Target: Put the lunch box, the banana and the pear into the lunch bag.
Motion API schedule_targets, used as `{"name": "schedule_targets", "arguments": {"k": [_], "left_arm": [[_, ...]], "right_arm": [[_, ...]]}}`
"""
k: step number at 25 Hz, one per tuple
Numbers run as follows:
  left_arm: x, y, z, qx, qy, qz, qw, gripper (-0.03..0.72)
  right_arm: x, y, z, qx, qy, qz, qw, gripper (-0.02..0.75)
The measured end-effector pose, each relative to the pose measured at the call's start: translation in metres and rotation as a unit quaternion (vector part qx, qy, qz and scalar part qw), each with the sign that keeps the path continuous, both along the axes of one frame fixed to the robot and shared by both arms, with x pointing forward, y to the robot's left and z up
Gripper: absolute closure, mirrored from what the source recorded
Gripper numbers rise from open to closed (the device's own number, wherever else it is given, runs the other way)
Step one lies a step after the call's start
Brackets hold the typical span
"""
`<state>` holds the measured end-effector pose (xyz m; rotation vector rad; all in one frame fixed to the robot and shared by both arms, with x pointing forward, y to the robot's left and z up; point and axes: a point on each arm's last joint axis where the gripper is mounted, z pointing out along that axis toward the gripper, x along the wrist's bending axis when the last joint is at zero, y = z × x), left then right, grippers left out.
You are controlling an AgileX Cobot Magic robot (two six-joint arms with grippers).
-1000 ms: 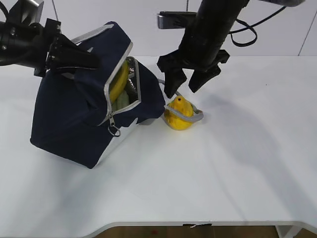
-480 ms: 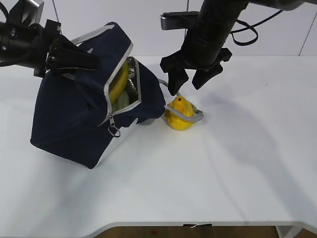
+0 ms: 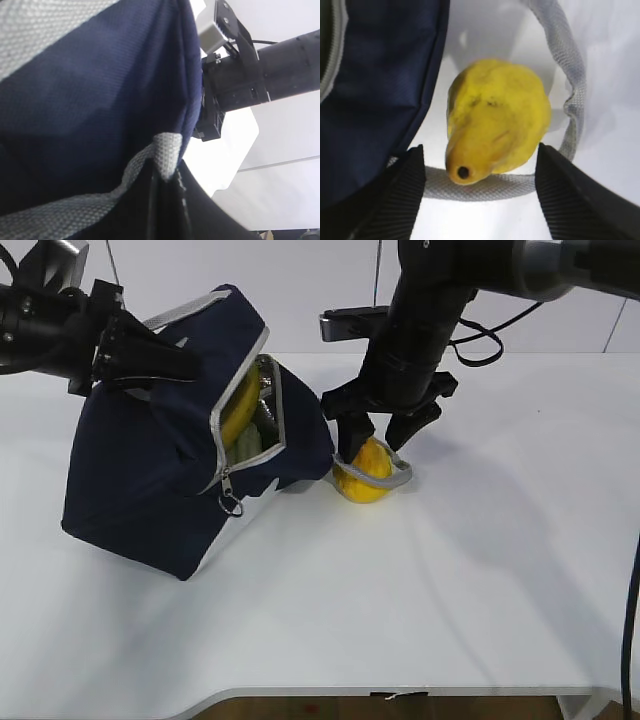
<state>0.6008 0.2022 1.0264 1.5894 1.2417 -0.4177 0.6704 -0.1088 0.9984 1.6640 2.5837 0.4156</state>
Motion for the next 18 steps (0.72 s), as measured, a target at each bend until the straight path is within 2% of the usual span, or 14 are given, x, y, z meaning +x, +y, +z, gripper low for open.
{"name": "schedule_targets", "arguments": {"k": [7,18], "left_arm": [[-0.0001,0.0000,-0.0001,0.001,0.000,0.000,1.000,0.676],[-0.0001,0.0000,-0.0002,0.001,0.000,-0.001,1.000,0.676]], "right_arm": [[0.0035,0.0007,0.0002,0.004,-0.018,-0.003,1.000,0.193],[0.0059,-0.0018,-0.0043,-0.014,-0.023,-0.003,1.000,0.193]]}}
